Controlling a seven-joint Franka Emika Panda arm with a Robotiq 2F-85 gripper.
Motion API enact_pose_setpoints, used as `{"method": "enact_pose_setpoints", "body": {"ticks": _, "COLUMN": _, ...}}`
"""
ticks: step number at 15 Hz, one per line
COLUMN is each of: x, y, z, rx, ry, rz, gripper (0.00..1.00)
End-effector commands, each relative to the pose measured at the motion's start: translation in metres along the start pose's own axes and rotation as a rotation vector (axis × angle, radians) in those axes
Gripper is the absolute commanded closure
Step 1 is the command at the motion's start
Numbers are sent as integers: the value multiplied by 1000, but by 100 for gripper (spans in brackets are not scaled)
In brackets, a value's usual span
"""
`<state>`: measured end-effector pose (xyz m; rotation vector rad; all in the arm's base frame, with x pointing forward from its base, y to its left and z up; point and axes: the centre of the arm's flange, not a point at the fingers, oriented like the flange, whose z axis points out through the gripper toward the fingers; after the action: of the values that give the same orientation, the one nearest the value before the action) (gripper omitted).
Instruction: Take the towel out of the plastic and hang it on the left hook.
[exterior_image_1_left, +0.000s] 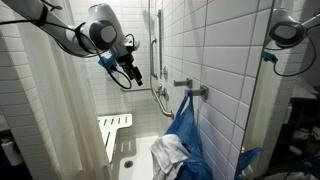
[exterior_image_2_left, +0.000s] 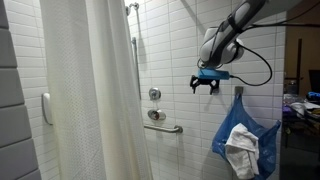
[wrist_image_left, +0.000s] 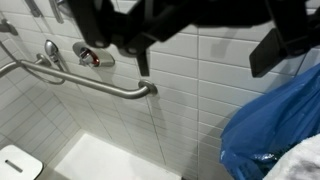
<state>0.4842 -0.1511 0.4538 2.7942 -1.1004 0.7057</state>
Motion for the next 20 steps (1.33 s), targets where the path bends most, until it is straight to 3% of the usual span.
{"method": "enact_pose_setpoints", "body": {"ticks": 1, "x": 25, "y": -19, "z": 13, "rx": -31, "ry": 53, "rz": 176, "gripper": 0}}
{"method": "enact_pose_setpoints", "body": {"ticks": 7, "x": 39, "y": -20, "z": 34, "rx": -162, "ry": 148, "rz": 385, "gripper": 0}}
{"method": "enact_pose_setpoints", "body": {"ticks": 15, "x": -2, "y": -41, "z": 47, "rx": -344, "ry": 326, "rz": 331, "gripper": 0}}
{"method": "enact_pose_setpoints", "body": {"ticks": 20, "x": -9, "y": -52, "z": 65, "rx": -448, "ry": 314, "rz": 324, "gripper": 0}}
